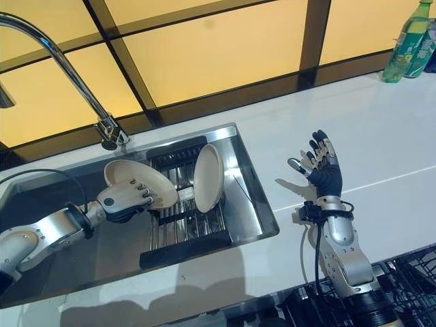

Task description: Pick up plates and place into dishwasher.

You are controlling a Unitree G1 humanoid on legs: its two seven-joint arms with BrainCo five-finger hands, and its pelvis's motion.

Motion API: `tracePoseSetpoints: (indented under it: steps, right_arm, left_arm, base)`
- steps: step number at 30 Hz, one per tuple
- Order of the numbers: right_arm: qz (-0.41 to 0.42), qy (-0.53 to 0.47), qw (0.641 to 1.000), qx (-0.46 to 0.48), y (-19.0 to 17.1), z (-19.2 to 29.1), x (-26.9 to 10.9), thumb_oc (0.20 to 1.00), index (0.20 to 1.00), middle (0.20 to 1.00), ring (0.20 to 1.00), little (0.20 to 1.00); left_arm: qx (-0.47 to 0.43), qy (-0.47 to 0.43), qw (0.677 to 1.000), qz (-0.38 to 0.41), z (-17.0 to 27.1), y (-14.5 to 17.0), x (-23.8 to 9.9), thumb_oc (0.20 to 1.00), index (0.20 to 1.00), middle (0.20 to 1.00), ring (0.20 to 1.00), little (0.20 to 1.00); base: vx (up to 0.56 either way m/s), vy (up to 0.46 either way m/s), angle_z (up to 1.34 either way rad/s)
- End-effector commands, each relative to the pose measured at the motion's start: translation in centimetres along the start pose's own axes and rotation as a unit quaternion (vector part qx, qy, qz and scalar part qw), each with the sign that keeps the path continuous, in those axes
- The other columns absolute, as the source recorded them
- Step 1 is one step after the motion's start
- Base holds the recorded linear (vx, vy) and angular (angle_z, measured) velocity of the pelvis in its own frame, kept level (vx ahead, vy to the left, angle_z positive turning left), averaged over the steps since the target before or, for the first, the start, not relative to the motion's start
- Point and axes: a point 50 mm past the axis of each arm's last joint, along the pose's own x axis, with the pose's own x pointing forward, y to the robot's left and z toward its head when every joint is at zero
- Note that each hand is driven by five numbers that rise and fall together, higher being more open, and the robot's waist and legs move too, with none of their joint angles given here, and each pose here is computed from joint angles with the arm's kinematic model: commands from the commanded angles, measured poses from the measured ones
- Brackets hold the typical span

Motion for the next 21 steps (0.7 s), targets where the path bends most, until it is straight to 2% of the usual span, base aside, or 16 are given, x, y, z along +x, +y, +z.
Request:
tracePoseSetpoints:
  steps: [1,9,13,17,21]
  right_arm:
    - [0.006,-0.004,1.0,0.004,0.1,0.0,-0.8,1.0,1.0,1.0,1.0,1.0]
    - [0.004,-0.008,1.0,0.009,0.2,0.4,-0.5,1.0,1.0,1.0,1.0,1.0]
    - [0.001,-0.009,1.0,0.011,0.4,0.5,-0.4,1.0,1.0,1.0,1.0,1.0]
    - [-0.006,-0.016,1.0,0.012,0.3,0.7,-0.4,1.0,1.0,1.0,1.0,1.0]
    - [-0.009,-0.025,1.0,0.009,-0.1,1.0,-0.6,1.0,1.0,1.0,1.0,1.0]
  left_arm:
    - [0.055,0.046,0.997,-0.033,-3.9,1.3,-1.7,0.2,0.2,0.2,0.2,0.2]
    - [0.075,0.045,0.994,-0.063,-4.4,2.3,-2.1,0.2,0.2,0.2,0.2,0.2]
    - [0.073,0.066,0.994,-0.045,-5.1,3.3,-2.0,0.2,0.2,0.2,0.2,0.2]
    - [0.063,0.089,0.994,0.025,-5.7,4.7,-2.4,0.2,0.2,0.2,0.2,0.2]
    - [0.048,0.104,0.983,0.145,-5.8,6.3,-3.3,0.2,0.2,0.2,0.2,0.2]
  base:
    - [0.0,0.0,0.0]
    - [0.0,0.0,0.0]
    - [0.0,0.0,0.0]
    - [-0.02,-0.007,0.03]
    - [-0.03,0.001,0.08]
